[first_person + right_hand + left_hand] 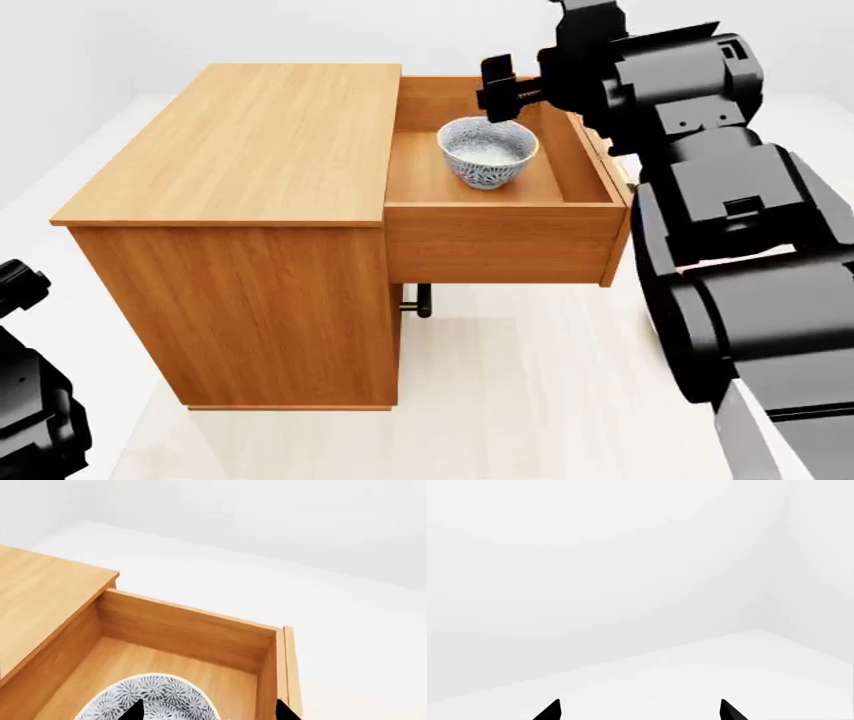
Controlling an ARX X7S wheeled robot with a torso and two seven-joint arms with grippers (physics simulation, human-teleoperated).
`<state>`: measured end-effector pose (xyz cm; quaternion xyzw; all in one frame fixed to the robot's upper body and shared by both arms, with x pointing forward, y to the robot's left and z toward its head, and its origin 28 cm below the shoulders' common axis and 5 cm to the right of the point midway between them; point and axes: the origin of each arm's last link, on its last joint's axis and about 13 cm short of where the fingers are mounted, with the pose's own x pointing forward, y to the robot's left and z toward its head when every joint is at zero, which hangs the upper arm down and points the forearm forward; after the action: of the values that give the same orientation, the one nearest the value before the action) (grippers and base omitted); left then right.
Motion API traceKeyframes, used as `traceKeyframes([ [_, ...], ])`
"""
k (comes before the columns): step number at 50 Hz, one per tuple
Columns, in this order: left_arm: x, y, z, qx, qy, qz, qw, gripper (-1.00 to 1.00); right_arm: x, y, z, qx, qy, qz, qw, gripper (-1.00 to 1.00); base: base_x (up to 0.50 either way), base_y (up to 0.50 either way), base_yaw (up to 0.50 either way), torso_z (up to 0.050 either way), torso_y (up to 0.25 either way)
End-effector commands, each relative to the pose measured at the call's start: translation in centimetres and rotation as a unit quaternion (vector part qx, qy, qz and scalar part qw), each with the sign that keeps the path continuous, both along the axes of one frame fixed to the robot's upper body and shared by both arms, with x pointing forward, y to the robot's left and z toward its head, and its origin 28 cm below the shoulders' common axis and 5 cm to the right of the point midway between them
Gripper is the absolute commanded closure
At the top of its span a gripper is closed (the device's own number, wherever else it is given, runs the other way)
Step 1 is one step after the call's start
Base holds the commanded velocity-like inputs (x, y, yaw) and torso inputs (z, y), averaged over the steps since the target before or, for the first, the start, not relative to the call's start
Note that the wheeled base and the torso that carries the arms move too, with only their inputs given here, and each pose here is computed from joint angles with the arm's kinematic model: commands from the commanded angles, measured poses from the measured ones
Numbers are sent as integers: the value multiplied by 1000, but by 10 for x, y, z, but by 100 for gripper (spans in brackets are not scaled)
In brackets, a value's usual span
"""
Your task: Open the top drawer of the cabinet and put the bowl in it.
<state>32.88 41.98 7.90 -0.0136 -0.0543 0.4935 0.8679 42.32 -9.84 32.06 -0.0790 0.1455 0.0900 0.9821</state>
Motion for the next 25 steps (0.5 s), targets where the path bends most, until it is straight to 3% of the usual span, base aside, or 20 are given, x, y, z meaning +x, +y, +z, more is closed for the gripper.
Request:
traceKeyframes([
  [1,0,-1,-1,-1,0,-2,1000,-100,4,-3,29,-27,-127,-52,990,-100,0,0,0,0,0],
  [16,2,-2,1,2,0,-4,1000,-100,-5,2,96,-39,-344,-96,933,-100,0,0,0,0,0],
  [17,2,-2,1,2,-1,-4,1000,-100,-7,1,91,-39,-338,-101,935,-100,0,0,0,0,0],
  [18,3,-2,2,2,-1,-5,1000,-100,-9,-3,74,-39,-302,-112,946,-100,0,0,0,0,0],
  [19,3,-2,3,3,-2,-5,1000,-100,-15,-5,68,-39,-295,-116,948,-100,0,0,0,0,0],
  [23,4,-3,4,3,-4,-7,1000,-100,-66,0,79,-24,-381,-106,918,-100,0,0,0,0,0],
  [25,4,-2,5,2,-5,-8,1000,-100,-86,0,74,-16,-399,-102,911,-100,0,0,0,0,0],
])
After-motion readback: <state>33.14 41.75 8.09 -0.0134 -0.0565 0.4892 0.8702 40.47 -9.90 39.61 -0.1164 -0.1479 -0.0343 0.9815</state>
